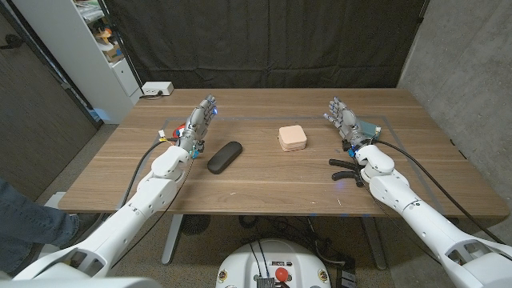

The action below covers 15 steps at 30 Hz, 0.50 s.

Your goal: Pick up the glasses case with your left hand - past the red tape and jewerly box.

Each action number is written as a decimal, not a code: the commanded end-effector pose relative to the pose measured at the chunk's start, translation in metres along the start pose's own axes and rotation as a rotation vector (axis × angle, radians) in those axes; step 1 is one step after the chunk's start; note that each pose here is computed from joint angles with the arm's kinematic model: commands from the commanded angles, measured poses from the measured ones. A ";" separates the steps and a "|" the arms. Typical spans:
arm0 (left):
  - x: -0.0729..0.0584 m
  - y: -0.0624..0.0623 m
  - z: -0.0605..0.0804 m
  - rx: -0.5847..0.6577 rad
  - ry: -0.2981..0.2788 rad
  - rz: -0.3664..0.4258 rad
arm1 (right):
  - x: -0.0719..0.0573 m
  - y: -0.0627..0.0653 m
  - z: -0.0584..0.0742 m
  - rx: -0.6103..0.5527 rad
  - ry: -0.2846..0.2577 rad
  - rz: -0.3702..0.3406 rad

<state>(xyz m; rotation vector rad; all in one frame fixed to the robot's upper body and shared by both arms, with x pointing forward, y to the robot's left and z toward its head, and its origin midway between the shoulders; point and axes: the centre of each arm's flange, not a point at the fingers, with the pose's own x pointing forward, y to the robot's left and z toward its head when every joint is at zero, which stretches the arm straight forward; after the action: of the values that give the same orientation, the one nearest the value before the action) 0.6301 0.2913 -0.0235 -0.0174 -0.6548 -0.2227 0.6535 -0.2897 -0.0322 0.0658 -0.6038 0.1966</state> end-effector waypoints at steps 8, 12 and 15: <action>-0.018 0.000 0.010 0.027 -0.039 -0.007 | 0.001 0.000 0.004 0.005 -0.014 -0.002; -0.025 0.002 0.012 0.036 -0.046 -0.006 | -0.001 0.002 0.004 0.010 -0.013 -0.007; -0.030 0.004 0.013 0.041 -0.047 -0.002 | -0.003 0.002 0.004 0.009 -0.014 -0.008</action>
<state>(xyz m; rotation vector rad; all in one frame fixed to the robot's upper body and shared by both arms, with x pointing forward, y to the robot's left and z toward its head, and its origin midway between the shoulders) 0.6141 0.2958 -0.0266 0.0024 -0.6885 -0.2192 0.6522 -0.2901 -0.0293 0.0717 -0.6137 0.1957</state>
